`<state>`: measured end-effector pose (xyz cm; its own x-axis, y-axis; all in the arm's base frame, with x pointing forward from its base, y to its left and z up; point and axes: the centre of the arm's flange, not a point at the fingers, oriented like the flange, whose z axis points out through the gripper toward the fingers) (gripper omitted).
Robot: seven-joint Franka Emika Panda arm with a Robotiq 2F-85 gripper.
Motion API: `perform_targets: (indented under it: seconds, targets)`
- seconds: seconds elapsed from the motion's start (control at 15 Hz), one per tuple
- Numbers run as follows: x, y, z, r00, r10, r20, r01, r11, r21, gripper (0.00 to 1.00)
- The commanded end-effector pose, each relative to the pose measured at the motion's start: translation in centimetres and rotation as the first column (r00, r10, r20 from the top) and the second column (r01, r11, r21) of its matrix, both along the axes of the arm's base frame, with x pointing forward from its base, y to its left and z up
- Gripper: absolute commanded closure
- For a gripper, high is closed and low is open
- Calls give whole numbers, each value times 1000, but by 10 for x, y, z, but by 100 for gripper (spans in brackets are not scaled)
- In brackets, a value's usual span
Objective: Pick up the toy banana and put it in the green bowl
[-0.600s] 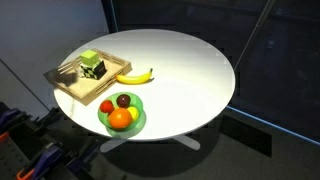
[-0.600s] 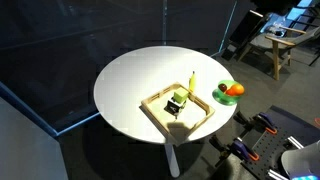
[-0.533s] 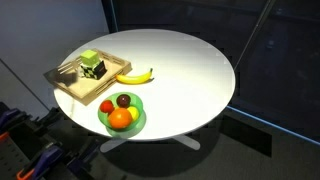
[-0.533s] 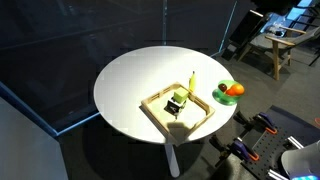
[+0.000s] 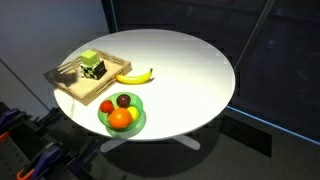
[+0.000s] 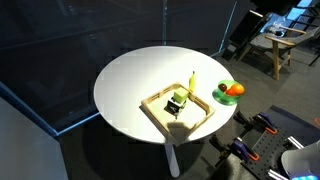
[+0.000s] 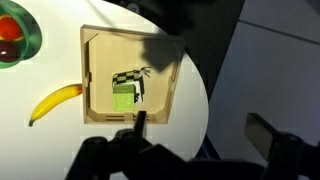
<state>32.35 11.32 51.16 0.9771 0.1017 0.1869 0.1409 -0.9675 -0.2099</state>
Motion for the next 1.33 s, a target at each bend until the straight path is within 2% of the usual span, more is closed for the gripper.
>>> perform_targets:
  seconds: [0.0, 0.33, 0.6, 1.27]
  targets:
    - [8, -7, 3, 1000, -17, 0, 17, 1000, -11, 0]
    - [20, -26, 11, 997, -72, 19, 73, 997, -40, 0]
    - [32, -48, 18, 990, -132, 55, 137, 985, -107, 0]
    - [76, -90, 22, 943, -325, 69, 333, 919, -212, 0]
